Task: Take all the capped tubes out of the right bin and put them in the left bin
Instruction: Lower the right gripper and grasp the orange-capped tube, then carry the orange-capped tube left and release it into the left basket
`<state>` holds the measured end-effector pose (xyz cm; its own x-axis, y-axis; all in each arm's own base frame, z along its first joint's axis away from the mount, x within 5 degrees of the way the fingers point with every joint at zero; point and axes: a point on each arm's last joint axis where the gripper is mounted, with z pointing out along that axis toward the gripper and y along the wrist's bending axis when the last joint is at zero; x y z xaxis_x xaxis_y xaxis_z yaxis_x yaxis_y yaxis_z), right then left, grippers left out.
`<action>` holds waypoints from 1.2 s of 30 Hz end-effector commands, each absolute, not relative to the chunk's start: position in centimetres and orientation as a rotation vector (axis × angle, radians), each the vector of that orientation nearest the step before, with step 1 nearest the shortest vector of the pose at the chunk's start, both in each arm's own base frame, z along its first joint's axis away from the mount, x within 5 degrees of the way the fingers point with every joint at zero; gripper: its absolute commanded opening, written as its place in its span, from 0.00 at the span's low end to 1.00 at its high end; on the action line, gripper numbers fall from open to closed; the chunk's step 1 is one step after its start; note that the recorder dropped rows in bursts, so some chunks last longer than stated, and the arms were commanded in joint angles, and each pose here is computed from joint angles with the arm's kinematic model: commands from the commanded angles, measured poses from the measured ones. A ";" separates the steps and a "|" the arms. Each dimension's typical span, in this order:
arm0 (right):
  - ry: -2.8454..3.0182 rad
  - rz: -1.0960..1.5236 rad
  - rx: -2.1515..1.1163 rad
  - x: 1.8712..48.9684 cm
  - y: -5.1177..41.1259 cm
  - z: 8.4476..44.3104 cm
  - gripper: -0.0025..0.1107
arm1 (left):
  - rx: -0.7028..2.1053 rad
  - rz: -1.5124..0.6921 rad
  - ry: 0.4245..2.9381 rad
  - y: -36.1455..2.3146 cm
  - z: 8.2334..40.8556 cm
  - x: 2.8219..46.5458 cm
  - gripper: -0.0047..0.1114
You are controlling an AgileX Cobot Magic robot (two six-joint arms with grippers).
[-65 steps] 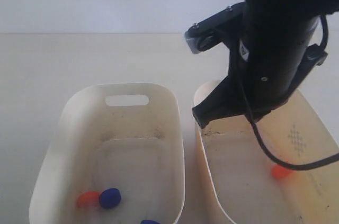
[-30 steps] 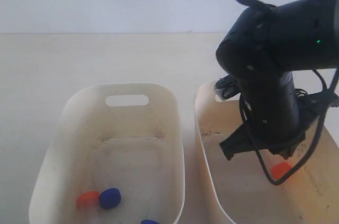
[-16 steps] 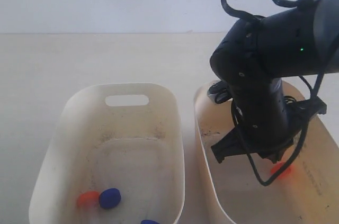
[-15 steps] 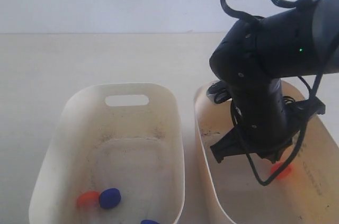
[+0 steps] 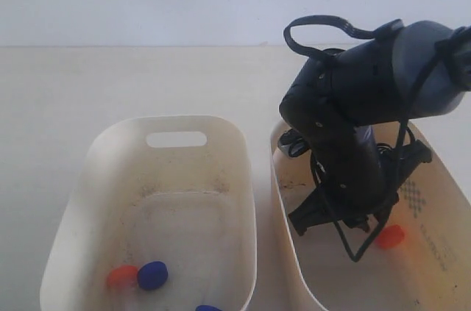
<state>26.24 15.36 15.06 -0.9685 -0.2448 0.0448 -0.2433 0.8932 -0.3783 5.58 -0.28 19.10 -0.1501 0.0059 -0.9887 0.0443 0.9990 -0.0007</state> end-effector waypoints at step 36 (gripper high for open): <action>3.065 -0.424 -0.339 27.3 16.9 10.8 0.02 | 0.032 -0.036 1.709 -0.3 19.3 5.6 0.08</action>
